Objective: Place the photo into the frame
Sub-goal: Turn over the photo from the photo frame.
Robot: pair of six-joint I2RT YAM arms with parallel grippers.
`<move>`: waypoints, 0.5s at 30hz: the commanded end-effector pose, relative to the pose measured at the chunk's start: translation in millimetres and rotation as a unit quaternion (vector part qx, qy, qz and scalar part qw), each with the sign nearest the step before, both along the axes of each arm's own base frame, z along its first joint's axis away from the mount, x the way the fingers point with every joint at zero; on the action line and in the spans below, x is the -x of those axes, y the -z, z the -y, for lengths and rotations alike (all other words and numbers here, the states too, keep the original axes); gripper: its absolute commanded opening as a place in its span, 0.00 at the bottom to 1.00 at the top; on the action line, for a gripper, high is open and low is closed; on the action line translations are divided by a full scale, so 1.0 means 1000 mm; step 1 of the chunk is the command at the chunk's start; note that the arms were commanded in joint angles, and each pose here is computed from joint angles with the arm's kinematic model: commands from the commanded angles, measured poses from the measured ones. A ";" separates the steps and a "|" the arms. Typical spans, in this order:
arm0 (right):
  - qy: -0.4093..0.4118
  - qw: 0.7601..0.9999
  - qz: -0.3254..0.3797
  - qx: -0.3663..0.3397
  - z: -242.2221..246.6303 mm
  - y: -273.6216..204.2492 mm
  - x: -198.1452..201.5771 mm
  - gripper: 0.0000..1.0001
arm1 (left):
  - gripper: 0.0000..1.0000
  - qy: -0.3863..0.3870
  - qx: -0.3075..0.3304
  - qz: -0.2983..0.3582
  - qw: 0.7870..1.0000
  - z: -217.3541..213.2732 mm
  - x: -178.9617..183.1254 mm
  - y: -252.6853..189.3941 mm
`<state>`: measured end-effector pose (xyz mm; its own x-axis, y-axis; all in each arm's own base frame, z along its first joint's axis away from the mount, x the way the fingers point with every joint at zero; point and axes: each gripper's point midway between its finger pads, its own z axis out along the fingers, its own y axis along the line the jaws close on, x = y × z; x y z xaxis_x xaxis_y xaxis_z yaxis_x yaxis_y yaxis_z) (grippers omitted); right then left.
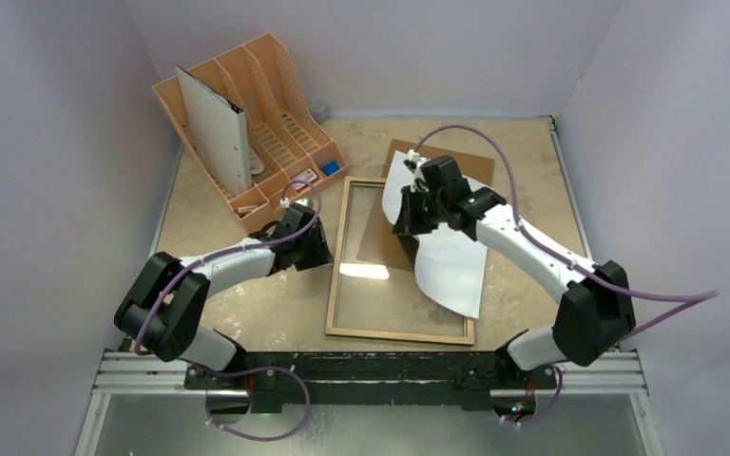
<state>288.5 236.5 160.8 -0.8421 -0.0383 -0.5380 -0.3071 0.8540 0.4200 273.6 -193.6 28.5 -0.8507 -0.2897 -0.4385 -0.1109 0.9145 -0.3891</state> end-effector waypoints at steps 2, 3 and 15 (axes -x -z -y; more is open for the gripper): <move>-0.066 0.994 -0.027 -0.085 -0.060 -0.004 0.032 0.00 | 0.40 -0.016 0.012 0.026 0.999 0.003 -0.015 -0.010; -0.070 0.993 -0.036 -0.086 -0.067 0.001 0.038 0.00 | 0.40 -0.017 0.011 0.026 0.999 0.003 -0.016 -0.010; -0.097 0.993 -0.060 -0.043 -0.095 0.051 0.058 0.00 | 0.41 -0.032 -0.013 0.038 0.999 -0.011 -0.018 -0.016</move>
<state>222.1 334.6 114.7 -0.8909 -0.1737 -0.4196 -0.4051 0.7216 0.5614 279.4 -186.1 28.4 -0.8322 -0.3028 -0.4645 -0.1318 0.9217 -0.3649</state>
